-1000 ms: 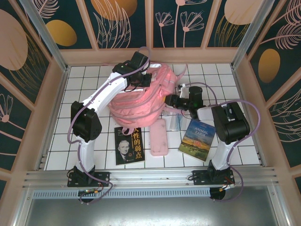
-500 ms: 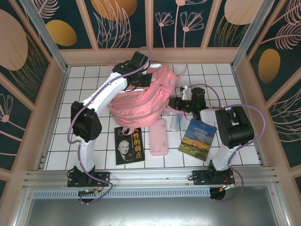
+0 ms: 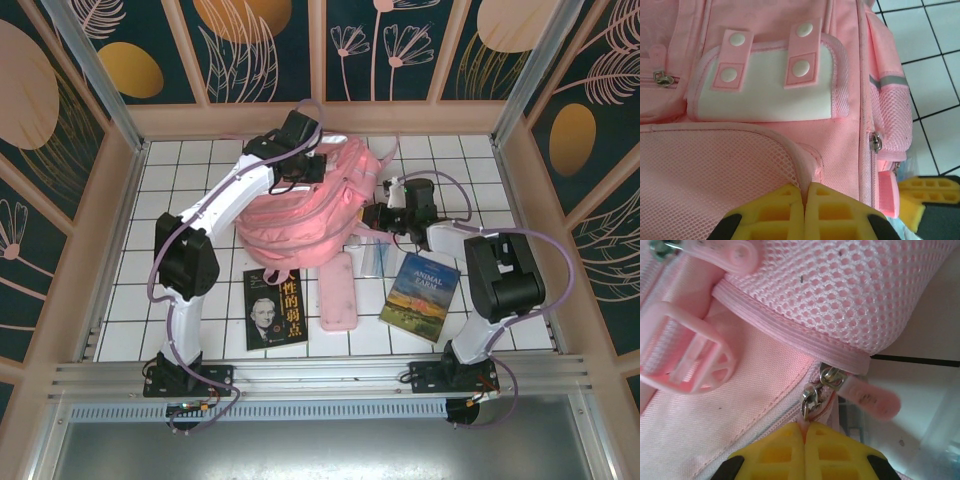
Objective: Pack the student bag
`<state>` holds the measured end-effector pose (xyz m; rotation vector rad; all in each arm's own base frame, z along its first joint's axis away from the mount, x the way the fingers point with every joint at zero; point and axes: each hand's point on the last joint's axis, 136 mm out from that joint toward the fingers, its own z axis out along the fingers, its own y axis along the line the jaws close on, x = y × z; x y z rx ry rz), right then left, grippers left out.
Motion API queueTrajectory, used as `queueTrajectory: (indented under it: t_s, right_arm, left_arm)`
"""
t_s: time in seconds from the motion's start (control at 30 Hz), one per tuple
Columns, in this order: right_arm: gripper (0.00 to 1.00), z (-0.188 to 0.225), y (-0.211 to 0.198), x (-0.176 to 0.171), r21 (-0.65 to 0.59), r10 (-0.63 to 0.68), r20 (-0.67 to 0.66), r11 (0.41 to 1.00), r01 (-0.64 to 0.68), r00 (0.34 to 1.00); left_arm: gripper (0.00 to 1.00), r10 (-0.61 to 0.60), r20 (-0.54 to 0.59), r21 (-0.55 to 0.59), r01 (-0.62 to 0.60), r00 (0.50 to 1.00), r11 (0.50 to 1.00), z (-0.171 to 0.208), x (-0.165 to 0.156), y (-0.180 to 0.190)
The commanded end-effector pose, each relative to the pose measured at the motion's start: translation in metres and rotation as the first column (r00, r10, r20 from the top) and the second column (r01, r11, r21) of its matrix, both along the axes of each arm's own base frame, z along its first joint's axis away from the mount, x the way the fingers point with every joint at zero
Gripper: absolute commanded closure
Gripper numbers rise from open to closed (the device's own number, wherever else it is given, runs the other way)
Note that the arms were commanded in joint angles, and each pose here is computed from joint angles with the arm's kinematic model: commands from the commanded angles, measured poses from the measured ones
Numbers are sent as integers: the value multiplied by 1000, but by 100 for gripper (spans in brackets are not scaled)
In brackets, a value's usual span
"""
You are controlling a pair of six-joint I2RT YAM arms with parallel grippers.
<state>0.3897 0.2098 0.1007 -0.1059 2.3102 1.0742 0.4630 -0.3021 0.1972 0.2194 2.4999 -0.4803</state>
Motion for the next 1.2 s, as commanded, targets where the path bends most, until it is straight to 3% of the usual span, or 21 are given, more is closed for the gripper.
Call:
queueTrajectory:
  t_s: [0.0, 0.2, 0.37, 0.67, 0.8, 1.0, 1.03, 1.17]
  right_arm:
    - [100, 11, 10, -30, 81, 102, -94, 992, -95, 990]
    - [100, 30, 32, -62, 419, 237, -254, 901, -114, 938]
    - [100, 52, 36, -65, 480, 245, -249, 872, -100, 937]
    - [100, 85, 96, -70, 570, 309, -208, 809, -142, 928]
    - [100, 83, 122, -79, 559, 355, -216, 809, -184, 910]
    - [99, 38, 128, -81, 311, 244, -291, 939, -150, 925]
    - [93, 34, 124, -80, 266, 217, -287, 954, -140, 933]
    - [52, 39, 94, -77, 117, 109, -236, 990, -84, 966]
  left_arm:
    - [100, 42, 129, -157, -21, 991, 987, 23, 32, -20]
    - [100, 55, 138, -245, -20, 989, 969, 13, 29, -34]
    - [100, 70, 147, -220, -37, 987, 975, 7, 31, -29]
    - [100, 81, 131, -345, -31, 988, 938, 15, 18, -42]
    - [100, 88, 153, -359, -27, 984, 933, 27, 18, -42]
    - [100, 106, 211, -366, -22, 972, 930, 54, 22, -39]
    - [100, 103, 219, -364, -17, 970, 931, 58, 22, -39]
    - [100, 89, 251, -333, -1, 964, 943, 73, 20, -34]
